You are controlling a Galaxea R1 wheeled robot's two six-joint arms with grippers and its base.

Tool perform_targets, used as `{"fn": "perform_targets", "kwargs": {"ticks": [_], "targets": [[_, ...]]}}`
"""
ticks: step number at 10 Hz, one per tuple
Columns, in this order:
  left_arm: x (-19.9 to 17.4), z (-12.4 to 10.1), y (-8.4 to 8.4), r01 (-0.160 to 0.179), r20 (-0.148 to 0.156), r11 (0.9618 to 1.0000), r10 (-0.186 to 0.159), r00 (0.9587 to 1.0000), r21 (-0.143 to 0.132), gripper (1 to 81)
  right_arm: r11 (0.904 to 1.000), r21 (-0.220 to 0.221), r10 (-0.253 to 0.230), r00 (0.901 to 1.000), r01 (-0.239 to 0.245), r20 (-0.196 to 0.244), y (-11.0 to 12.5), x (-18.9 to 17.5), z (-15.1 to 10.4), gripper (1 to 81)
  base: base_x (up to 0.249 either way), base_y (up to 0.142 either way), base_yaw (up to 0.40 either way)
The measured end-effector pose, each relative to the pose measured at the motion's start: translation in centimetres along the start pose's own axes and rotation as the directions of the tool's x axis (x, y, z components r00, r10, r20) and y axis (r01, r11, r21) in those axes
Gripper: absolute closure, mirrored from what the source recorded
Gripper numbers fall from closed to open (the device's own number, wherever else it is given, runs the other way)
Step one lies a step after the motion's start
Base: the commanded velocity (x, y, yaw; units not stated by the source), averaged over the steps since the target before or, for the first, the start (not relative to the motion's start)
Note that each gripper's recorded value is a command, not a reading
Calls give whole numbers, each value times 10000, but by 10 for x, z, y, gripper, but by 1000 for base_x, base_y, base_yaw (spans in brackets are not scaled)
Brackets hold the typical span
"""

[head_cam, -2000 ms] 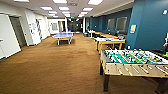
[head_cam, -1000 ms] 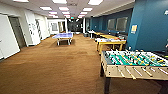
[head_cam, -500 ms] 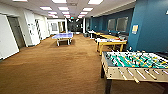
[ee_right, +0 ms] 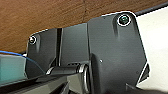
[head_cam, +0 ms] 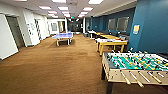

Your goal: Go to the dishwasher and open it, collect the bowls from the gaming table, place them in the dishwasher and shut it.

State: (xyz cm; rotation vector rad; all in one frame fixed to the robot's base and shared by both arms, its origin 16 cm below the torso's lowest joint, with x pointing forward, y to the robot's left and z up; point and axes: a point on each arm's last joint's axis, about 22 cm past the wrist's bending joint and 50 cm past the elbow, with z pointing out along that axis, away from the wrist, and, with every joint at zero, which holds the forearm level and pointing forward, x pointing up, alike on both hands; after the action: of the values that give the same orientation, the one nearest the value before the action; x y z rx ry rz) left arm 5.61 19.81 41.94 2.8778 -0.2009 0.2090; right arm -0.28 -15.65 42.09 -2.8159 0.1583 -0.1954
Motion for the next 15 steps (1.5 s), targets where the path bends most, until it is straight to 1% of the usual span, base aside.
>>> {"fn": "perform_targets", "kwargs": {"ticks": [1,2,3,4,5,6,7,8,9,10,11,12,13,14,15], "targets": [[2,0,-3,-4,-22,10000,4,10000,34,10,10000,39,0,10000,0,-15,-3,2,1,10,125,0,0],[-5,-1,-2,5,34,10000,-5,10000,31,10,10000,25,-1,10000,1,-7,-1,-2,0,10,126,0,0],[-5,1,9,18,45,9999,-18,10000,-113,10,9999,-102,5,10000,-4,79,8,-6,-2,10,125,0,0],[-3,2,11,10,6,9999,-9,10000,-154,10,9999,-111,1,10000,-1,62,9,-5,-2,10,125,0,0],[-3,1,8,7,-8,9999,-7,10000,-112,10,10000,-74,-4,10000,4,40,6,-5,-2,10,125,0,0],[2,0,2,-4,-19,10000,4,10000,-35,10,10000,29,3,10000,-3,6,-2,0,0,10,125,0,0],[7,0,0,-17,-82,10000,17,10000,-12,10,10000,49,-10,10000,10,-70,-3,5,1,10,125,0,0],[-1,0,1,-4,-39,10000,4,10000,-15,10,10000,47,1,10000,-1,-30,-3,-1,0,10,125,0,0],[-10,-1,1,17,99,10000,-17,9999,-5,10,10000,32,25,9999,-26,139,-2,-12,-1,10,125,0,0],[-10,-1,-2,12,91,10000,-12,10000,34,10,10000,36,18,9999,-19,156,-2,-14,-1,10,125,0,0],[-5,-1,-2,0,28,10000,0,10000,31,10,10000,28,4,9999,-5,115,-2,-9,-1,10,125,0,0],[1,1,5,-6,-54,10000,5,10000,-61,10,10000,-35,-12,10000,12,32,3,-3,-1,10,130,0,0],[1,1,6,-5,-68,10000,5,10000,-82,10,10000,-2,-20,10000,20,-24,0,0,0,10,133,0,0],[-4,1,6,6,8,10000,-6,10000,-70,10,10000,14,-16,10000,16,2,-1,-2,0,10,136,0,0],[-4,0,6,8,19,10000,-7,10000,-66,10,10000,25,-17,10000,17,-10,-2,-1,0,10,136,0,0]]}}
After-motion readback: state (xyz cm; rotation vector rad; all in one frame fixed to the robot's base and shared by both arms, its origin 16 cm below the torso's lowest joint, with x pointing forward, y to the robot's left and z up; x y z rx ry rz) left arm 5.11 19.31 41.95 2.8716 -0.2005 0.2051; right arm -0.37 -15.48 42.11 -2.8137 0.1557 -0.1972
